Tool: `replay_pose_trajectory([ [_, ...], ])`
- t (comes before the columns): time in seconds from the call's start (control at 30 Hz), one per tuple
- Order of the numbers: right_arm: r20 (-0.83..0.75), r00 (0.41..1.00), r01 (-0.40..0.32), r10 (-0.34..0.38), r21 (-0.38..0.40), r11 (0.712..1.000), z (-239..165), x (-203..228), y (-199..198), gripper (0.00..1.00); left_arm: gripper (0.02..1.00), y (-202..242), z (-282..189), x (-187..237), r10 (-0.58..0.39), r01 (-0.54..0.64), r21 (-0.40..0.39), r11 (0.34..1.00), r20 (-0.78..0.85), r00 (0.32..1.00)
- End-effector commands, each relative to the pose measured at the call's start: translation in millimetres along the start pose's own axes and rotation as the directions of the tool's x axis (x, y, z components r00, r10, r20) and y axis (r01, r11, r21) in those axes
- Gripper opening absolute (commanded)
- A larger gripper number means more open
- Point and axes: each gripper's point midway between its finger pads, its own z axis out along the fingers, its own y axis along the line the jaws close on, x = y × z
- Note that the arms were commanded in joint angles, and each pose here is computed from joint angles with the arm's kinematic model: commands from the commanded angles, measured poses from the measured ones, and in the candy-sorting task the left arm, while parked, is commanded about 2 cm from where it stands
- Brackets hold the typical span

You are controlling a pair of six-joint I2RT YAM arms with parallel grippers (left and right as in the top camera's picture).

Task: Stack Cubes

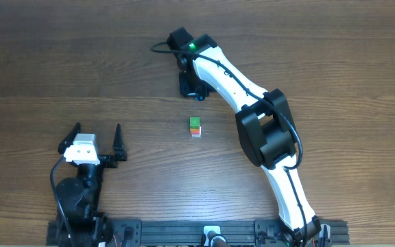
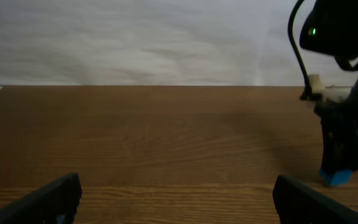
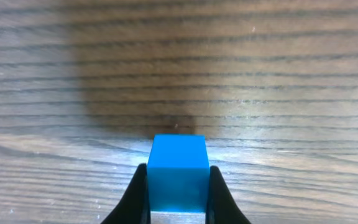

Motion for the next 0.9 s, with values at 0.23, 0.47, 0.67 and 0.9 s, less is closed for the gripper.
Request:
replay_pose_trajectory([
  [0.23,0.091,0.996,-0.008,0.008,0.001,1.0,-67.1,-22.6,-0.2,0.012,1.0,-1.0,0.2,1.5,0.014,-0.014,0.008,1.0,0.001,1.0],
  [0.47,0.139,0.99,0.025,-0.025,0.001,1.0,-125.6,4.5,9.5,0.009,1.0,-1.0,0.2,1.5,0.014,-0.014,0.008,1.0,0.001,1.0],
  [0.67,0.158,0.985,0.07,-0.069,-0.003,0.998,-159.4,38.3,25.0,0.012,1.0,-1.0,0.2,1.5,0.014,-0.014,0.008,1.0,0.001,1.0],
  [0.9,0.109,0.993,0.041,-0.043,0.021,0.999,-155.1,81.0,19.7,0.012,1.0,-1.0,0.2,1.5,0.014,-0.014,0.008,1.0,0.001,1.0],
])
